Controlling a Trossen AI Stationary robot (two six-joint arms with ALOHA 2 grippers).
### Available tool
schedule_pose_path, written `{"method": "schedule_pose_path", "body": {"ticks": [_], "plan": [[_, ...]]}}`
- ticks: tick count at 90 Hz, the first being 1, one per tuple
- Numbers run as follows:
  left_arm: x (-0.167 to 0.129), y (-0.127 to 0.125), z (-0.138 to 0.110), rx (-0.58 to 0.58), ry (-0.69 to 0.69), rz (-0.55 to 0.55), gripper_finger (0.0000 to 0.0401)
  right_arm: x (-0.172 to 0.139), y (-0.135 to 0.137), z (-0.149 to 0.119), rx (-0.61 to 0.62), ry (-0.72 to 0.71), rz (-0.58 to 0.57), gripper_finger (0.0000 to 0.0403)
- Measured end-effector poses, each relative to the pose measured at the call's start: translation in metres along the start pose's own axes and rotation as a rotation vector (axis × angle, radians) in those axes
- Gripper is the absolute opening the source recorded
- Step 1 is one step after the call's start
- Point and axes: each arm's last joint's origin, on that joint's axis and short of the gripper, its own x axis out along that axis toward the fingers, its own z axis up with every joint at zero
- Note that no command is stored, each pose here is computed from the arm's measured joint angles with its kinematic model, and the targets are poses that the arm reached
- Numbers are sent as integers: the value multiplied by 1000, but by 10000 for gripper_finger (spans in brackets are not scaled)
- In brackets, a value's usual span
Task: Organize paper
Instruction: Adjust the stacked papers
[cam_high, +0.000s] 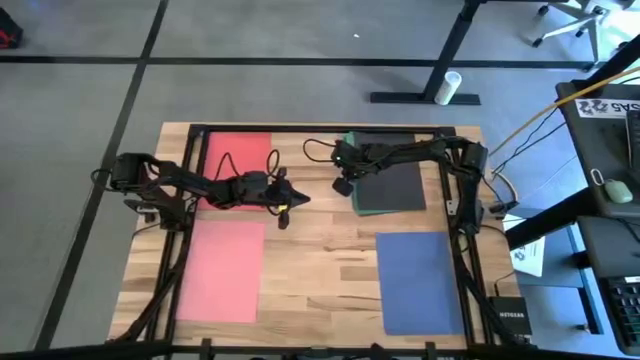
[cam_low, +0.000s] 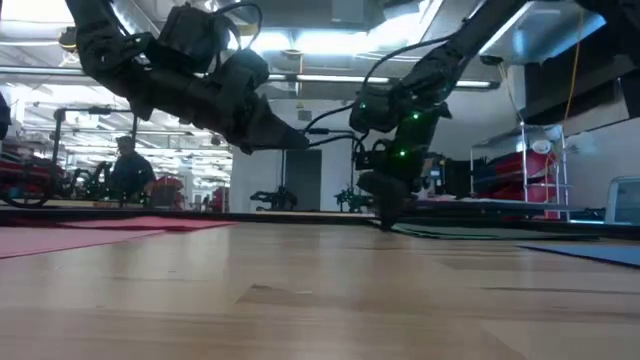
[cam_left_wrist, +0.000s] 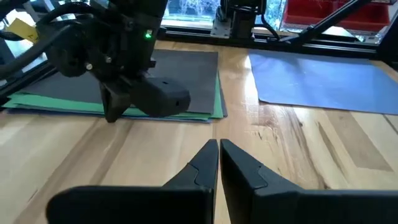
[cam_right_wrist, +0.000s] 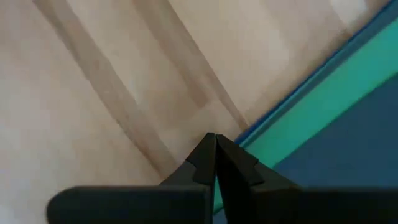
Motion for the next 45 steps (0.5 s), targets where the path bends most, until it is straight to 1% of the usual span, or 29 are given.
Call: {"method": "schedule_pose_path", "body": {"ticks": [17,22,27,32,38,45], "plan": [[0,0,0,0,0,0,0,0,-1,-3,31,27,-23,0],[0,0,0,0,1,0,0,0,0,-3,18,25,-18,0],[0,0,0,0,0,0,0,-4,1,-2,-26,4,16,0],[0,0,0,0,0,0,0,-8,4,1,-36,-30,46,0],[0,0,0,0,0,0,0,-14,2,7,-18,-83,38,0],[0,0,0,0,0,0,0,-19,-10,19,22,-120,42,0]]}}
